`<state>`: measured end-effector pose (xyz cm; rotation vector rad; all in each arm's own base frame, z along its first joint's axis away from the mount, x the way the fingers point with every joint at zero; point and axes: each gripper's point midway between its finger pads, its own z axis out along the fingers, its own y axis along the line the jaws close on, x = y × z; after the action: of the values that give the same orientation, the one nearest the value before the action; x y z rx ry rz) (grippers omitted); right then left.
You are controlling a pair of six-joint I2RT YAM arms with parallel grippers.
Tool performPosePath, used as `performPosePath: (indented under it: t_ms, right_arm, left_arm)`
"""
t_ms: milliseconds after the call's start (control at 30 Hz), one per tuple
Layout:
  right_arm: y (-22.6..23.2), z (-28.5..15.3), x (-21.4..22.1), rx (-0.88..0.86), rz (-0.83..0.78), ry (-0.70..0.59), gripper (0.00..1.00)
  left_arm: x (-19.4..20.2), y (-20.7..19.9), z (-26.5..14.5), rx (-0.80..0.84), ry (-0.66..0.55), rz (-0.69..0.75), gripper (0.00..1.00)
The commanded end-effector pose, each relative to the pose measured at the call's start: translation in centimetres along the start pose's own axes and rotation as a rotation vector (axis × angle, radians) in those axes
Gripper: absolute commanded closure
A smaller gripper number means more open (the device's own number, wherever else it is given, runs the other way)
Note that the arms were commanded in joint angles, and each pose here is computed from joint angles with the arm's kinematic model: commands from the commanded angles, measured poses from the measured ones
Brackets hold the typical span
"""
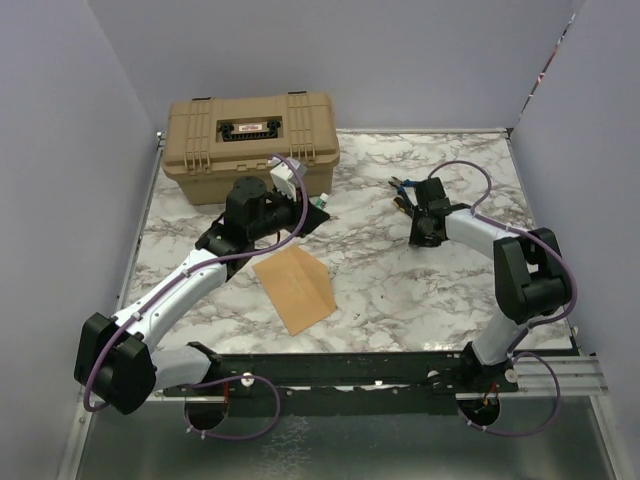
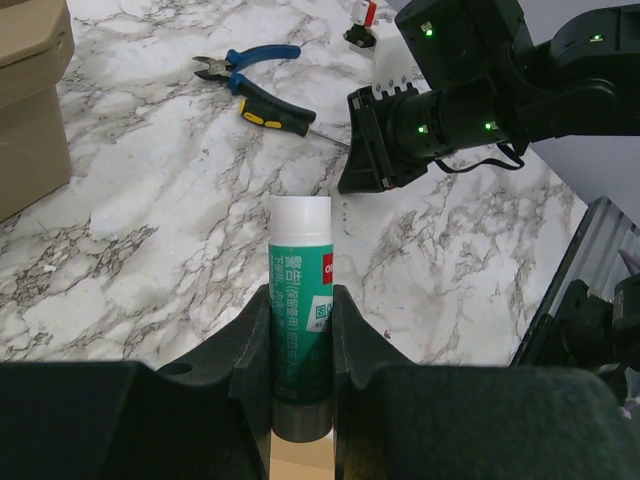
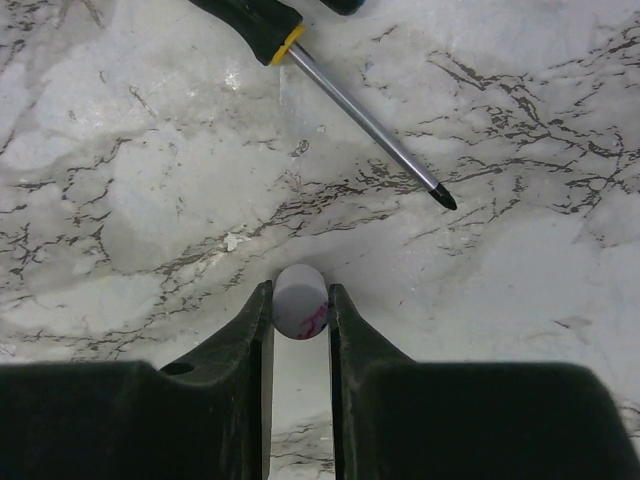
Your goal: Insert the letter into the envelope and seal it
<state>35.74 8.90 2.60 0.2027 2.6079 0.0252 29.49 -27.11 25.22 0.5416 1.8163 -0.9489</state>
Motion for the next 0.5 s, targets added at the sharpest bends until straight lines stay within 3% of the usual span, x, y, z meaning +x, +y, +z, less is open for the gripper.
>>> performPosePath:
  t_ms: [0, 200, 467]
  right_arm:
    - [-0.5, 0.9, 0.6, 0.043, -0.031, 0.017, 0.78]
    - [-0.3, 0.0, 0.0, 0.048, -0.008, 0.015, 0.49]
    - [1.5, -3.6, -2.8, -0.049, 0.015, -0.033, 0.41]
  left_arm:
    - [-2.9, -0.1, 0.1, -0.025, -0.076, 0.009, 1.0]
    - [-3.4, -0.1, 0.1, -0.028, -0.086, 0.006, 1.0]
    - [-4.3, -0.6, -0.1, -0.019, -0.104, 0.001, 0.97]
